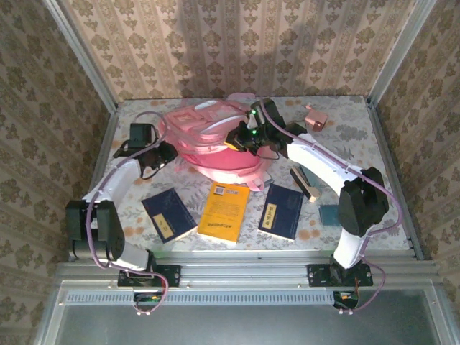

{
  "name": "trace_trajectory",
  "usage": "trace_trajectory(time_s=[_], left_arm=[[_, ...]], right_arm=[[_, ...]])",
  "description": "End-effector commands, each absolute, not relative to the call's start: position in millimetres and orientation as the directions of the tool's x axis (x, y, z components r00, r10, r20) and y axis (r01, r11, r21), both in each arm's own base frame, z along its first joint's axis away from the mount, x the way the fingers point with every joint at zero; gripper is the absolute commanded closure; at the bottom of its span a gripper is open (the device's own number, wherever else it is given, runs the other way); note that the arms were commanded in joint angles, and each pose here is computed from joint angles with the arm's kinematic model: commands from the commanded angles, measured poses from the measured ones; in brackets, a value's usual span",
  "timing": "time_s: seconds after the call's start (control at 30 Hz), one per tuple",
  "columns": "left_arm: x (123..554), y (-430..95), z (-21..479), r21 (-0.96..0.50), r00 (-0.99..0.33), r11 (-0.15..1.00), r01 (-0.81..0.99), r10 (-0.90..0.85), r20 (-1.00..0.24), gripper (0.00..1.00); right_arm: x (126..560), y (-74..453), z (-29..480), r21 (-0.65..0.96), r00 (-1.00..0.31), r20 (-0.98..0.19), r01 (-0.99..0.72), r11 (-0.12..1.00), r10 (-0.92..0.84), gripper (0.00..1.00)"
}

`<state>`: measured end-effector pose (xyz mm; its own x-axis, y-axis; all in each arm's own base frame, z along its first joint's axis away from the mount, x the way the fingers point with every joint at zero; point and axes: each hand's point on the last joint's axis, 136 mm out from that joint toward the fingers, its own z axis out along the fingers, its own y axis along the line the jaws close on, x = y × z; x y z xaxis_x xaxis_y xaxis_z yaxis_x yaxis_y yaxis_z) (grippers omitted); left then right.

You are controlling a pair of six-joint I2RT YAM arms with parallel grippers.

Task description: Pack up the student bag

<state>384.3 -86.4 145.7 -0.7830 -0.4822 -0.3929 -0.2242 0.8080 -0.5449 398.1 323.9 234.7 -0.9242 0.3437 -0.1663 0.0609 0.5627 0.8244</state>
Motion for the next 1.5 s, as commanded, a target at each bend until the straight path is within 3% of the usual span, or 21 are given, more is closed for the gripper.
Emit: trace_trajectory(time_s=[0.0, 0.13, 0.33, 0.37, 0.43, 0.47, 0.5, 0.63, 0.77, 0.9, 1.0, 1.2, 1.47], left_arm=[[384.0, -57.0, 186.5, -0.518, -0.700, 0.817, -0.253, -0.524, -0.486, 0.68], [363.4, -47.2, 219.8, -0.501, -0.650, 0.838, -0.217, -0.507, -0.566, 0.56], [338.0, -53.2, 237.7, -0.498, -0.658, 0.854, -0.149, -0.462, -0.595, 0.52], [335.1, -58.8, 235.2, -0.495, -0.679, 0.860, -0.122, -0.437, -0.591, 0.52], [326.8, -71.8, 225.6, -0.479, -0.730, 0.873, -0.085, -0.382, -0.567, 0.52], [321.0, -79.9, 219.5, -0.467, -0.754, 0.882, -0.061, -0.347, -0.557, 0.52], [315.2, -87.9, 214.2, -0.455, -0.773, 0.890, -0.037, -0.315, -0.551, 0.52], [291.7, -118.0, 202.4, -0.411, -0.814, 0.909, 0.061, -0.193, -0.548, 0.52], [264.3, -150.0, 186.5, -0.349, -0.849, 0.921, 0.175, -0.038, -0.526, 0.52], [232.2, -176.6, 150.4, -0.340, -0.898, 0.914, 0.224, 0.057, -0.437, 0.52], [213.8, -187.7, 118.9, -0.344, -0.927, 0.913, 0.218, 0.083, -0.366, 0.51], [209.7, -198.6, 76.4, -0.377, -0.955, 0.913, 0.154, 0.040, -0.293, 0.50], [219.1, -199.9, 47.1, -0.331, -0.959, 0.930, 0.159, 0.066, -0.274, 0.50]], right_arm=[[404.0, 330.3, 271.2, 0.824, -0.916, -0.319, -0.142, 0.548, 0.242, 1.00], [399.9, 354.3, 266.0, 0.769, -0.916, -0.385, -0.253, 0.587, 0.110, 1.00], [412.7, 389.6, 236.6, 0.717, -0.920, -0.391, -0.278, 0.639, 0.038, 0.99], [418.3, 389.9, 229.3, 0.705, -0.921, -0.386, -0.263, 0.658, 0.046, 0.93], [427.6, 385.1, 213.1, 0.668, -0.924, -0.379, -0.230, 0.708, 0.057, 0.91], [432.5, 380.0, 209.0, 0.634, -0.916, -0.396, -0.226, 0.739, 0.059, 0.82], [435.5, 373.2, 207.1, 0.597, -0.909, -0.413, -0.223, 0.771, 0.057, 0.66], [433.3, 349.6, 220.0, 0.492, -0.873, -0.487, -0.243, 0.836, 0.033, 0.39], [402.6, 317.7, 236.9, 0.362, -0.807, -0.591, -0.289, 0.886, -0.022, 0.24], [354.9, 273.3, 224.9, 0.307, -0.779, -0.626, -0.274, 0.911, -0.024, 0.26], [313.3, 256.6, 193.9, 0.403, -0.832, -0.554, -0.239, 0.883, 0.028, 0.29], [232.4, 273.9, 106.9, 0.667, -0.987, -0.152, -0.058, 0.743, 0.060, 0.24], [233.3, 287.8, 57.4, 0.692, -0.994, -0.033, 0.056, 0.719, 0.109, 0.24]])
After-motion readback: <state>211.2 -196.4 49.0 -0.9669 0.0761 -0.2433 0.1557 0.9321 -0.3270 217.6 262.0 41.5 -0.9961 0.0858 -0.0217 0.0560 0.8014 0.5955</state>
